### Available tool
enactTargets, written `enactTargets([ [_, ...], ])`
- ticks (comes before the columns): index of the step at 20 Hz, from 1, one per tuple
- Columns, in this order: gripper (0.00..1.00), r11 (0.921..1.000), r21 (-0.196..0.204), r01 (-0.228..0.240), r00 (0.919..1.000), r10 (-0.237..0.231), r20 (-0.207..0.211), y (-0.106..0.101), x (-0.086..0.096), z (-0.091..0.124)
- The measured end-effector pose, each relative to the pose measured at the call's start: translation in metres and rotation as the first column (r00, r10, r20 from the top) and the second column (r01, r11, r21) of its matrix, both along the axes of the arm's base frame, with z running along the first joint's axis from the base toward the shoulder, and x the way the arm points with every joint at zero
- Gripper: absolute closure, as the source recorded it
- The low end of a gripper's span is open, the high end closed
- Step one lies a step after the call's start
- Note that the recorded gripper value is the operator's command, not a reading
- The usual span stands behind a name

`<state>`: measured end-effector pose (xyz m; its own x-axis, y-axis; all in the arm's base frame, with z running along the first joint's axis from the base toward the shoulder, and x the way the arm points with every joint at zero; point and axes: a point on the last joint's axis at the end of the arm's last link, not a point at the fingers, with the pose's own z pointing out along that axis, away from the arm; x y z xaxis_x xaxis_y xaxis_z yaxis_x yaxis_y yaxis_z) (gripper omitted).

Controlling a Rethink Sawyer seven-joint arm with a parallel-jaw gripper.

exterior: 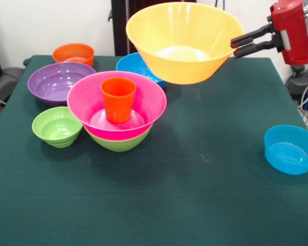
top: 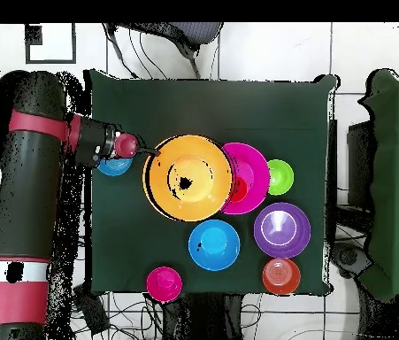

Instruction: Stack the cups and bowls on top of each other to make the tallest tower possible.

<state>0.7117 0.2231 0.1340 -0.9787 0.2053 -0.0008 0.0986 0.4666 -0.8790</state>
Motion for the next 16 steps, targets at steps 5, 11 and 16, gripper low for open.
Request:
enactTargets([
  [5, 1.00, 1.0000, 0.001, -0.002, 1.0000, 0.002, 0.001, -0.003, 0.004, 0.000],
  [11, 1.00, 1.0000, 0.003, 0.003, 1.0000, -0.003, 0.009, -0.013, 0.011, 0.002],
  [16, 1.00, 1.0000, 0.003, -0.007, 0.9998, 0.007, 0.018, -0.018, 0.015, 0.001],
])
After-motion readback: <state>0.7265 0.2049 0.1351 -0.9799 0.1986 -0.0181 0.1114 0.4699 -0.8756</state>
